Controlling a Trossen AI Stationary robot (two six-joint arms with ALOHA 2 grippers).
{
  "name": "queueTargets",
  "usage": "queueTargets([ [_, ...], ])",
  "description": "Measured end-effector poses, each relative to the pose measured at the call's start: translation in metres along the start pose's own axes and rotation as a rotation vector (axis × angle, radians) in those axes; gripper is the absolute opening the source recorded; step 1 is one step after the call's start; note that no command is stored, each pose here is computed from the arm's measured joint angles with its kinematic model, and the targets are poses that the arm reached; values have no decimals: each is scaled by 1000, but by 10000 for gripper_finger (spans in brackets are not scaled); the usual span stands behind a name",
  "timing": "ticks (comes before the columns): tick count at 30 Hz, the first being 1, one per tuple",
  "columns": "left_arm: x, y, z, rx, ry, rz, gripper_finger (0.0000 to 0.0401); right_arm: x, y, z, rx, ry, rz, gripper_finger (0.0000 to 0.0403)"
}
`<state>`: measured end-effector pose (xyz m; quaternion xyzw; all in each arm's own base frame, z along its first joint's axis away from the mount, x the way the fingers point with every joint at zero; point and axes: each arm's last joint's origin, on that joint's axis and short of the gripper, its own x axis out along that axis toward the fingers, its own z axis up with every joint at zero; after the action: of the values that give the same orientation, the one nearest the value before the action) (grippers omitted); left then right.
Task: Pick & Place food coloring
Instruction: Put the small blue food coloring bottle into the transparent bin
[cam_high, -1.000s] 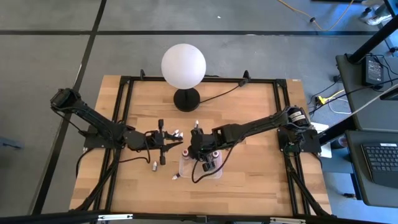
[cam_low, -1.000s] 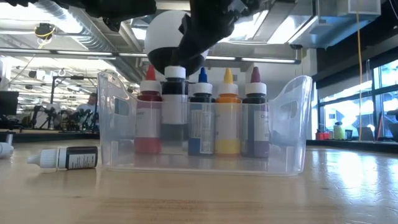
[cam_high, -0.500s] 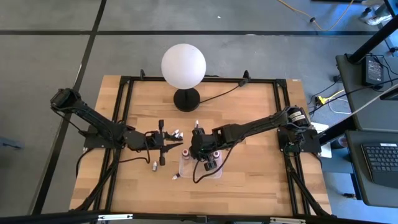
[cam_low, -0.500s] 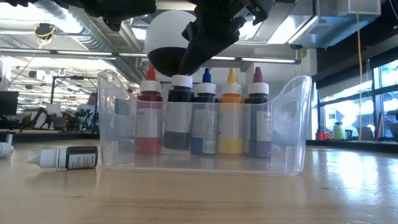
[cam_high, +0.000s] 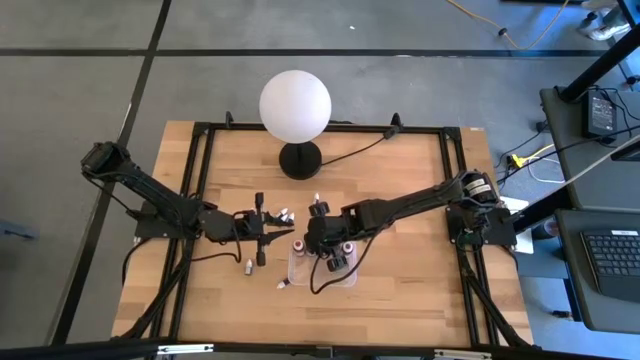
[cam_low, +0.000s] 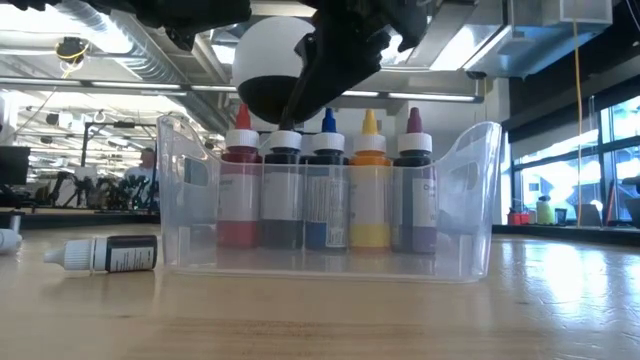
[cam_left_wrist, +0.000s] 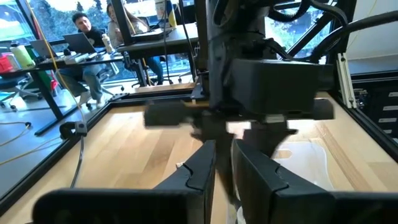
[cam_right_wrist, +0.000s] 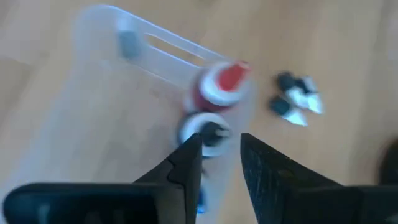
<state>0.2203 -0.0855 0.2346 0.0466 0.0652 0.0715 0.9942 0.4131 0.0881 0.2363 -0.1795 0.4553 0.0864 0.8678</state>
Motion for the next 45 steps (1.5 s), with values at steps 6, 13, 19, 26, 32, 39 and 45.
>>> queueTargets([
  [6,0,0,-2,13,20,0,54,-40,0,8,-5,-57,-120,115],
  [13,0,0,-4,21,32,-2,54,-107,25,1,23,-96,-61,115],
  [19,0,-3,-5,-55,46,-95,55,-120,47,-50,81,-190,5,115],
  [26,-1,-5,-11,-203,117,-165,49,-128,49,-111,161,-304,-80,115],
  [32,-1,-5,-10,-254,112,-171,52,-120,49,-145,153,-325,-133,115],
  [39,0,-3,-9,-250,97,-108,63,-95,43,-186,91,-370,-201,115],
  [45,3,8,-9,-177,79,82,114,-82,23,-213,141,-404,-315,115],
])
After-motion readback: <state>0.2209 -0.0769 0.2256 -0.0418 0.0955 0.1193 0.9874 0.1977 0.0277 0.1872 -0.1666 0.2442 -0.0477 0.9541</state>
